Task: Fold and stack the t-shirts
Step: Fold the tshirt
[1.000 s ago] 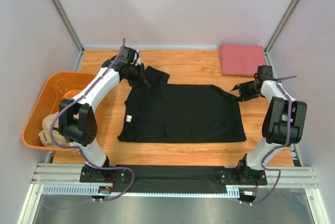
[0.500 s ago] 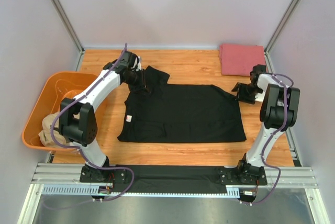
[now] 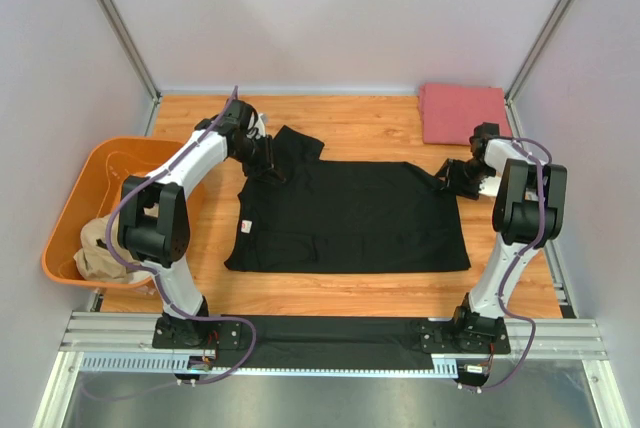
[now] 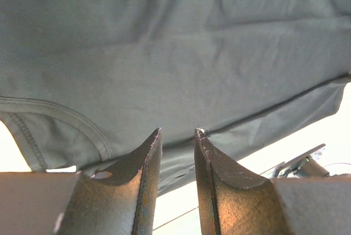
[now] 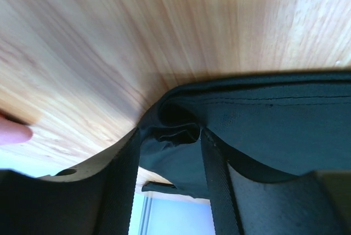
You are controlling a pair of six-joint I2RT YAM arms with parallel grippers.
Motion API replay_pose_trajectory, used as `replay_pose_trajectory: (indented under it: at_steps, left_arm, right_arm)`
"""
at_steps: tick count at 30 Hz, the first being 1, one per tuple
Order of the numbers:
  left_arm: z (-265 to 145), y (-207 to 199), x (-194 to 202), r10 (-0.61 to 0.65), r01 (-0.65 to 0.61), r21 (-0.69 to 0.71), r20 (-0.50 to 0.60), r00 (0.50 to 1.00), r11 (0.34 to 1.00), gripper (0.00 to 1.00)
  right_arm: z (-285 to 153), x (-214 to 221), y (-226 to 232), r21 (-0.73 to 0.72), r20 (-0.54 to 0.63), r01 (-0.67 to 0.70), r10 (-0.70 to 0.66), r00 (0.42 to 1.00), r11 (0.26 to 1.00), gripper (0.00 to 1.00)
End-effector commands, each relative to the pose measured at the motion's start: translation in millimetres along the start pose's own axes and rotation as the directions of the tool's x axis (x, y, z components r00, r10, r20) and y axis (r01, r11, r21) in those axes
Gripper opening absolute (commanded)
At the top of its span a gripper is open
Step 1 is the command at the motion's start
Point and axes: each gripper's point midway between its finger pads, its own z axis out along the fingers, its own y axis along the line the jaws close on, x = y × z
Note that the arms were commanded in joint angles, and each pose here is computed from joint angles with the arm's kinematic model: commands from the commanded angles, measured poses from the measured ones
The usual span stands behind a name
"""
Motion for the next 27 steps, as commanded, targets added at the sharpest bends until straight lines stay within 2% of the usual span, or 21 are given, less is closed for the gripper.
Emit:
replay_pose_trajectory:
  at_steps: [1,8,12,17,22,27]
  left_arm:
    - [-14.5,-6.4,-14.5,0.012,-0.014,0.05,0.026,1.0,0.999,0.37]
    - [-22.0,8.8,-20.9,-0.04,0.038,0.056,0.039,0.998,0.998,0.37]
    - [-19.7,9.3,-18.7,-0.051,0.049,0.068,0.032,0.998,0.997,0.36]
    - [-20.9,9.2,-18.9,-0.048,0.045,0.067,0.039,0.998,0.997,0.36]
    - [-21.7,9.8,-16.5,-0.05,0.047,0.07,0.04,0.998,0.996,0.36]
    - [-21.7,8.7,-16.0,-0.052,0.049,0.076,0.039,0.998,0.996,0.36]
  right_arm:
    - [5.4,11.6,2.1,0.019,-0.023,-0.049,0.05,0.998,0.999,0.49]
    - [6.7,16.1,2.8,0.022,-0.026,-0.051,0.052,0.998,0.998,0.36]
    - [0.3,17.3,1.9,0.019,-0.023,-0.034,0.035,0.999,0.999,0.24]
    - [-5.8,19.2,-2.9,0.021,-0.029,-0.004,0.004,1.0,1.0,0.23]
    - [-7.9,21.3,-2.6,0.003,-0.045,0.005,-0.005,0.999,1.0,0.34]
    - [-11.4,23.8,1.2,-0.019,-0.055,0.016,-0.017,0.998,1.0,0.35]
